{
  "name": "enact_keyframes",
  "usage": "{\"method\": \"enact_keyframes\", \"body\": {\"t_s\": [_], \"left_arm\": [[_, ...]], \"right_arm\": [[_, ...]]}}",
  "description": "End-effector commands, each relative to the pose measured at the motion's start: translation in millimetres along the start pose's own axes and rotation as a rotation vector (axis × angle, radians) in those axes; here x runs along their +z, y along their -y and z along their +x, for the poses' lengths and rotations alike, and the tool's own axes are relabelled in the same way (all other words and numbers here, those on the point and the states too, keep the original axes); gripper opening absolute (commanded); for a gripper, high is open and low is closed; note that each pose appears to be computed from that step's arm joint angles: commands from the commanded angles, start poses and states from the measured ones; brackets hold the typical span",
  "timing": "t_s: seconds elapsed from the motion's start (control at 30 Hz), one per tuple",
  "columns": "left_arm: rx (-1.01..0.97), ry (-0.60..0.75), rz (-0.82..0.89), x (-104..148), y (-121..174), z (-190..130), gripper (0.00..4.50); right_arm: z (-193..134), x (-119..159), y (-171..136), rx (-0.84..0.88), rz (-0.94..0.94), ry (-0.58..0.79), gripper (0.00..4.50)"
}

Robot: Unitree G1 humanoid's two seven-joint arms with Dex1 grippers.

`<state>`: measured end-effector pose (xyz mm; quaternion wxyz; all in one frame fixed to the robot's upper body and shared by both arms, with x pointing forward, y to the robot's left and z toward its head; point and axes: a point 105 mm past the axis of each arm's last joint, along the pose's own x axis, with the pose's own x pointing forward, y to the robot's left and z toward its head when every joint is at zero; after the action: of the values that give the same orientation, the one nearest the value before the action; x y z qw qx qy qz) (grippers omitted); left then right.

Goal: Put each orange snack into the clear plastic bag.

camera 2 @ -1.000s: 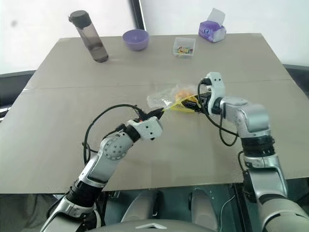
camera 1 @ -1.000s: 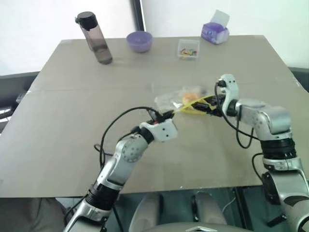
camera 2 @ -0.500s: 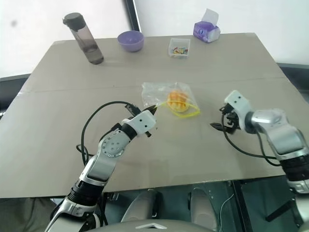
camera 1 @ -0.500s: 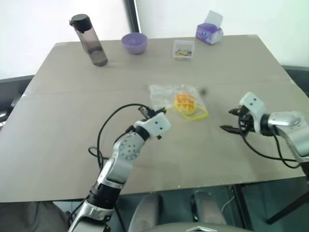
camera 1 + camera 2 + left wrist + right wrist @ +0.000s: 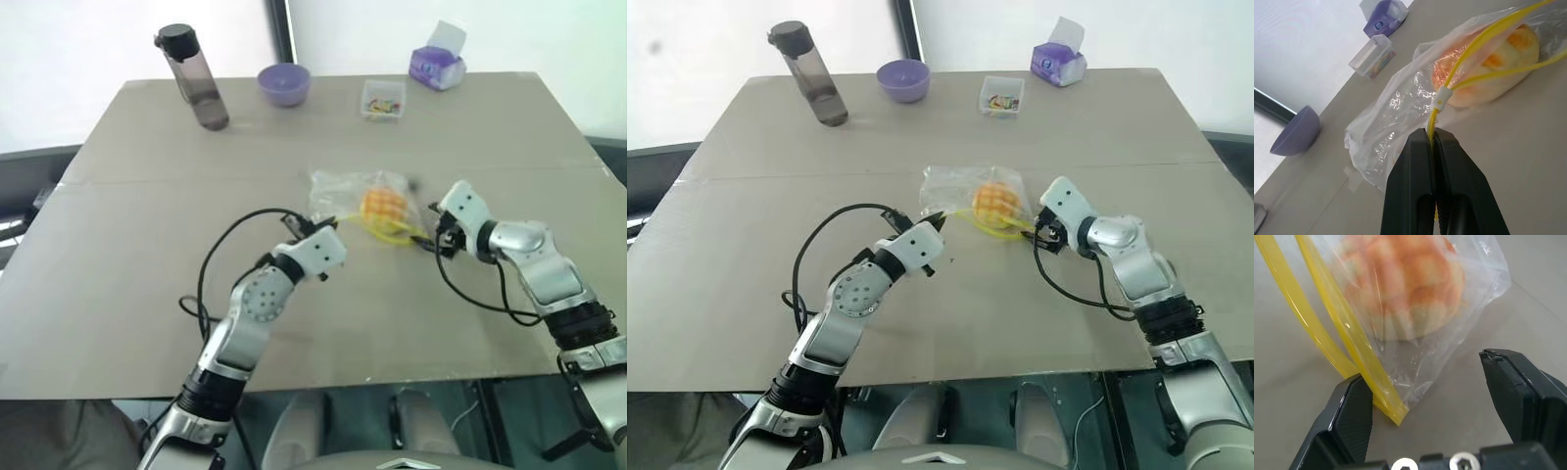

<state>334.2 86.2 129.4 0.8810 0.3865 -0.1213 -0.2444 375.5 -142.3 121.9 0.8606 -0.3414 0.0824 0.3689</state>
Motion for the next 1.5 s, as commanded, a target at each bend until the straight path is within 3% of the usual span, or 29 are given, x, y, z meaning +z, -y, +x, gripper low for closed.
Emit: {"method": "enact_keyframes", "body": {"t_s": [0.03,0.07,0.23,0.53,0.7,0.77,0.83,0.97,1.1,1.33,1.5], "left_arm": [[0.033,0.029,0.0,6.5,-7.9,1.3,0.0],[0.033,0.029,0.0,6.6,-7.9,1.4,0.0],[0.032,0.034,0.001,7.7,-7.7,2.2,0.0],[0.09,0.078,-0.007,20.2,-29.8,11.0,0.0],[0.153,0.156,0.016,47.1,-59.5,20.7,0.0],[0.183,0.225,0.039,73.2,-80.3,27.0,0.0],[0.191,0.249,0.047,83.4,-87.7,29.0,0.0],[0.166,0.251,0.047,86.8,-85.1,30.3,0.0],[0.12,0.219,0.057,75.9,-73.5,29.5,0.0],[0.102,0.213,0.059,74.0,-71.6,25.2,0.0],[0.096,0.217,0.072,75.5,-73.2,23.7,0.0]], "right_arm": [[-1.9,7.7,4.2,-0.01,-0.039,0.032,2.68],[-1.7,7.4,4.3,-0.012,-0.038,0.032,2.03],[-3.2,6.3,5.1,-0.017,-0.028,0.034,0.05],[-19.2,30.2,39.2,-0.137,-0.02,0.108,0.05],[-43.5,65.4,73.4,-0.201,-0.058,0.157,0.05],[-59.8,90.5,83.7,-0.185,-0.095,0.18,0.05],[-66.3,99.7,86.1,-0.174,-0.105,0.184,0.05],[-68.6,97.3,71.1,-0.069,-0.118,0.142,0.05],[-73.1,93.9,54.3,0.026,-0.085,0.12,1.17],[-80.8,144.4,43.5,0.081,-0.125,0.256,1.17],[-59.3,175.0,14.6,0.14,-0.195,0.387,1.17]]}}
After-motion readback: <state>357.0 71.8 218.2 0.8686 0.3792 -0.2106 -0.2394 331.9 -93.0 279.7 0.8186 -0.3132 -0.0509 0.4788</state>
